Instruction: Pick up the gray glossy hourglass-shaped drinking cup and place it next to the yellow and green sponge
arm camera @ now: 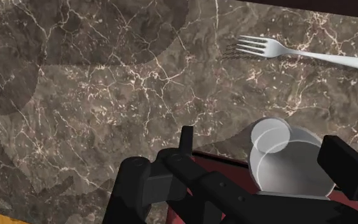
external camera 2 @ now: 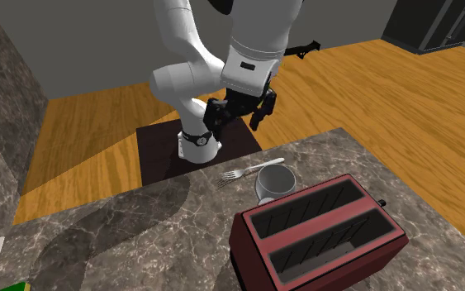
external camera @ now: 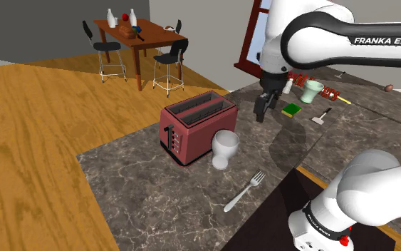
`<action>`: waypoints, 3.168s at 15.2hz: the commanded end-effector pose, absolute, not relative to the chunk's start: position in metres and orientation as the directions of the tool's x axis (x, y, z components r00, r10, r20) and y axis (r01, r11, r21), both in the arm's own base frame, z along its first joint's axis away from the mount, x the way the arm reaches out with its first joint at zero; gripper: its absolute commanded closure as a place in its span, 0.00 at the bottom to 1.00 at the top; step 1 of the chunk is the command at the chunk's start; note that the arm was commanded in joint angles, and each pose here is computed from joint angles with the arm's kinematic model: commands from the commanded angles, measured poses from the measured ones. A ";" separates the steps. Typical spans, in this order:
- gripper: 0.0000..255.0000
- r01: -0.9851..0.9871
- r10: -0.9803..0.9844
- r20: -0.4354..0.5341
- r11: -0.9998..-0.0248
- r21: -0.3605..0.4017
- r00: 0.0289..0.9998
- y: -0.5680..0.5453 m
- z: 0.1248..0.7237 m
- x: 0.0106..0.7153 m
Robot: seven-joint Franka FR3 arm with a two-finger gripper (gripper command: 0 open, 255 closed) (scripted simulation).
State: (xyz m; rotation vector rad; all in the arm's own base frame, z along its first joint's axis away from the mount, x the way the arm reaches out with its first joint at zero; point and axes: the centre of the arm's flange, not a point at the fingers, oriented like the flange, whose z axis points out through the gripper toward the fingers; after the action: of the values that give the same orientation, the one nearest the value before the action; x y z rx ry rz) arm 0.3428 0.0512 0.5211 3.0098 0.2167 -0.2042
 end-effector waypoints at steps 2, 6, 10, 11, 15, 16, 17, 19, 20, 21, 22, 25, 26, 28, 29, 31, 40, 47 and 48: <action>0.00 0.149 0.131 -0.150 -0.982 0.115 0.980 0.068 0.492 0.369; 0.00 0.147 0.126 -0.162 -0.981 0.128 0.979 0.086 0.449 0.399; 0.00 0.146 0.121 -0.174 -0.979 0.140 0.977 0.103 0.409 0.427; 0.00 0.146 0.121 -0.174 -0.979 0.140 0.977 0.102 0.403 0.426; 0.00 0.146 0.121 -0.174 -0.979 0.140 0.977 0.099 0.383 0.423; 0.00 0.146 0.121 -0.174 -0.979 0.140 0.977 0.098 0.378 0.422; 0.00 0.146 0.121 -0.174 -0.979 0.140 0.977 0.097 0.373 0.421; 0.00 0.146 0.121 -0.174 -0.979 0.140 0.977 0.097 0.370 0.421; 0.00 0.146 0.121 -0.174 -0.979 0.140 0.977 0.097 0.370 0.421; 0.00 0.146 0.121 -0.174 -0.979 0.140 0.977 0.097 0.370 0.421; 0.00 0.146 0.121 -0.174 -0.979 0.140 0.977 0.097 0.370 0.421; 0.00 0.146 0.121 -0.174 -0.979 0.140 0.977 0.097 0.370 0.421; 1.00 0.146 0.121 -0.174 -0.979 0.140 0.977 0.097 0.370 0.421; 1.00 0.146 0.121 -0.174 -0.979 0.140 0.977 0.097 0.370 0.421; 1.00 0.146 0.121 -0.174 -0.979 0.140 0.977 0.097 0.370 0.421; 1.00 0.146 0.121 -0.174 -0.979 0.140 0.977 0.097 0.370 0.421; 1.00 0.146 0.121 -0.174 -0.979 0.140 0.977 0.097 0.396 0.421; 1.00 0.146 0.121 -0.174 -0.979 0.140 0.977 0.097 0.433 0.421; 1.00 0.146 0.121 -0.174 -0.979 0.140 0.977 0.097 0.438 0.421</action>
State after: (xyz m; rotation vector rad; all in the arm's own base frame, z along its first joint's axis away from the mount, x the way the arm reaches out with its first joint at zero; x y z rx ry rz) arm 0.4207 0.0967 0.4318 2.9720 0.2020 -0.2477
